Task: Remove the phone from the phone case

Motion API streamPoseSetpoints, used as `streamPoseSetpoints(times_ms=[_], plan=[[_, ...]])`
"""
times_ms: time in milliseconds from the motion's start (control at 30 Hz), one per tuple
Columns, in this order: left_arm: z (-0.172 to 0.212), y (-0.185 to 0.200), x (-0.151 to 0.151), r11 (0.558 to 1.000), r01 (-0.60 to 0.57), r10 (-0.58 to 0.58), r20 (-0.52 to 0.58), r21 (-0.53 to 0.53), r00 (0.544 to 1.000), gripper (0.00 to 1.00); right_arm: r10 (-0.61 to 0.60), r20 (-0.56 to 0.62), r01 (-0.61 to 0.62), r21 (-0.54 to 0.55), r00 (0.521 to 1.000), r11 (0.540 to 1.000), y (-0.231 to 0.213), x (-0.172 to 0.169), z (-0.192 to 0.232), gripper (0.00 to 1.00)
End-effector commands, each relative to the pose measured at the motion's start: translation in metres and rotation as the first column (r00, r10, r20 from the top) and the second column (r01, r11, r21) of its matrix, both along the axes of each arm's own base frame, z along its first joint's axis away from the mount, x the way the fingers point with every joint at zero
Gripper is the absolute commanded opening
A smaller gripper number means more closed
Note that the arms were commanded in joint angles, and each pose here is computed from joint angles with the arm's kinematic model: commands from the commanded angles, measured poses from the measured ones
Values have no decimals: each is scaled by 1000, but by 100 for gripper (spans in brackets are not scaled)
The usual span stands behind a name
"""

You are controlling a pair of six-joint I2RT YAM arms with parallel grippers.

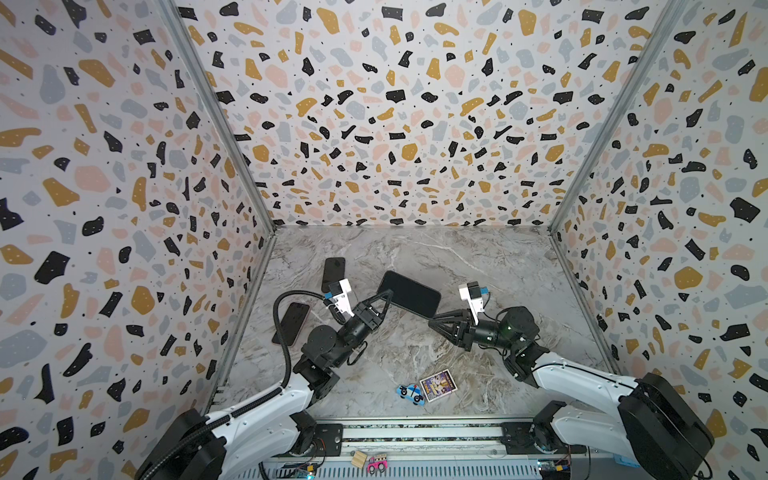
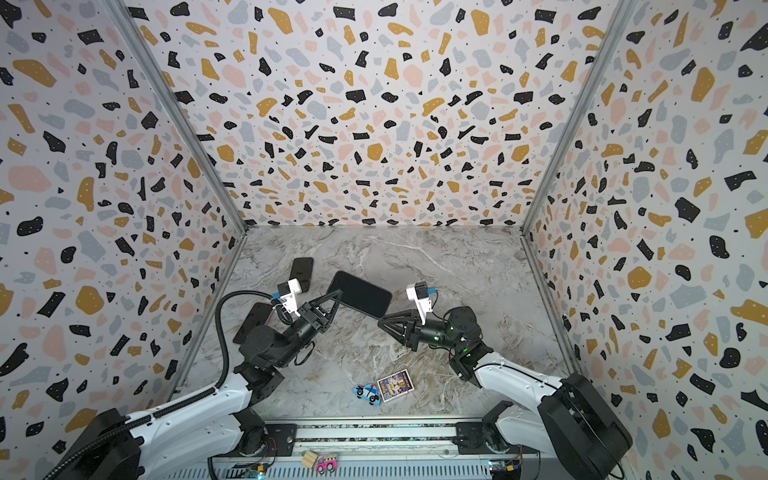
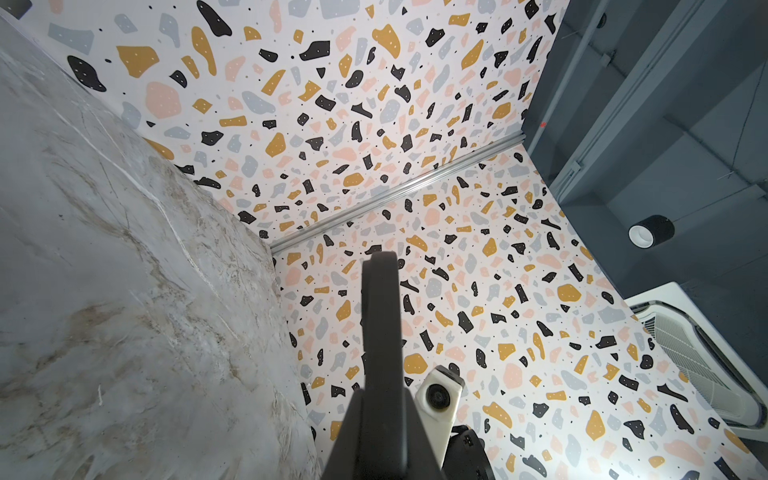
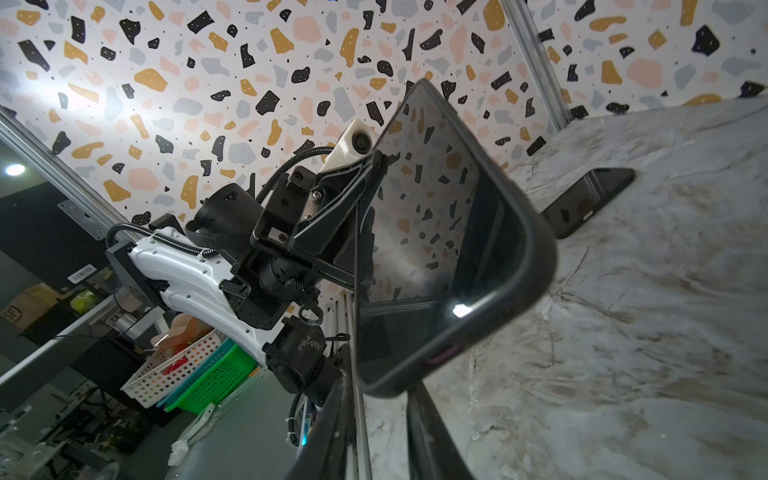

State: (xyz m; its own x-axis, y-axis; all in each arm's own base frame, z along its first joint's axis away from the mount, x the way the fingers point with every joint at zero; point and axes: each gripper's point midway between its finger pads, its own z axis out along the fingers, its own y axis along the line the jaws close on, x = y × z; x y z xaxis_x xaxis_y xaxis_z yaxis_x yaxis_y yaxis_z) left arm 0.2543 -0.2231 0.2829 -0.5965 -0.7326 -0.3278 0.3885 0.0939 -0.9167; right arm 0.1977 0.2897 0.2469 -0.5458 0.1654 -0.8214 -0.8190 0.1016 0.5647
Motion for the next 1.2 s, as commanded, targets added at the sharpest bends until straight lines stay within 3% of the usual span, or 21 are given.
streamPoseSetpoints(times_ms=[0,167,467,667,1167], plan=[[28,1,-8,998,26,-20,85,-64,996,0,18,33,-20,51,999,998,-3,-6,11,38],[28,0,-9,997,30,-24,91,-66,996,0,14,28,-16,61,1000,998,-4,-4,14,38],[26,0,-11,997,38,-32,97,-68,995,0,26,25,-27,65,999,998,-2,-3,16,21],[27,0,-14,997,45,-37,116,-66,993,0,28,27,-30,77,999,997,-2,-3,18,19],[22,-4,-16,996,63,-56,105,-60,993,0,17,54,-21,68,998,997,-1,1,21,1]])
